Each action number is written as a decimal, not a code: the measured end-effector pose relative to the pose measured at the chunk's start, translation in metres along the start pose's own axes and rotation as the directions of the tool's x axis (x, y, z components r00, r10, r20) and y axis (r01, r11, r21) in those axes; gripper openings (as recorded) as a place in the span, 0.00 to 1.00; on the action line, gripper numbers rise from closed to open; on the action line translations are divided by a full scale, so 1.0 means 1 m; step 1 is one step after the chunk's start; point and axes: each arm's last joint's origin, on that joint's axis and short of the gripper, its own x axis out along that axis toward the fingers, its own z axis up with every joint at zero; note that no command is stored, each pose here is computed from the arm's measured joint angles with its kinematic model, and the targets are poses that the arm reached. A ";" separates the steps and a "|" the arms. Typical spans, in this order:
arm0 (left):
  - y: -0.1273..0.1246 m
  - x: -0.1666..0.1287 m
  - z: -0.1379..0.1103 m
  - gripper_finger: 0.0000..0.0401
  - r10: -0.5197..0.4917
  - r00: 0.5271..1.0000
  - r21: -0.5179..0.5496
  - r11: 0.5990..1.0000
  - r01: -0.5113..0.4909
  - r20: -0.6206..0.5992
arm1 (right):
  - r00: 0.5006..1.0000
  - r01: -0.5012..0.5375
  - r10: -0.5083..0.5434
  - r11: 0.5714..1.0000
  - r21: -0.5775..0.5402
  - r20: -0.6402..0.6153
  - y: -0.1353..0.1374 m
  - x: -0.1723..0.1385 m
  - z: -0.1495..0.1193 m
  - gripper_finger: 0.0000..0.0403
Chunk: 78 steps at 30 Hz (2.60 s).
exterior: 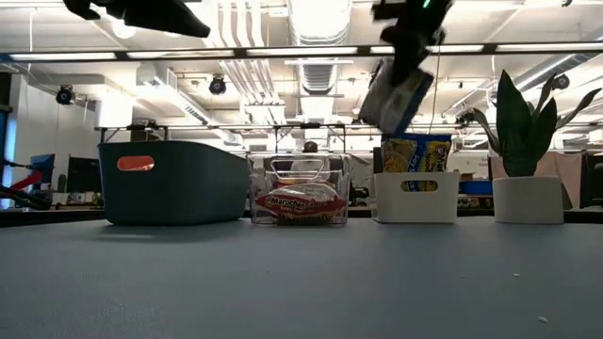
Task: Sort Maruchan noodles
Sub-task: Put the blue noodle pack into the white bin
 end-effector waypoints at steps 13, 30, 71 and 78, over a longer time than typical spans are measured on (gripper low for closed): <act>0.006 -0.005 -0.003 0.00 0.021 1.000 -0.007 1.000 -0.021 0.010 | 0.957 0.018 -0.124 0.927 -0.374 -0.261 -0.010 0.097 0.011 0.15; 0.005 -0.005 -0.004 0.00 0.021 1.000 -0.016 1.000 -0.021 0.008 | 0.934 -0.011 -0.144 0.903 -0.429 -0.326 -0.010 0.124 0.010 0.25; 0.005 -0.004 -0.003 0.00 0.021 1.000 -0.042 0.999 -0.020 0.008 | 0.957 -0.058 -0.050 0.932 -0.357 -0.286 0.007 0.089 0.016 0.46; 0.005 -0.004 -0.003 0.00 0.021 1.000 -0.042 0.999 -0.020 0.008 | 0.984 -0.048 0.000 0.961 -0.273 -0.176 0.003 0.056 0.036 0.46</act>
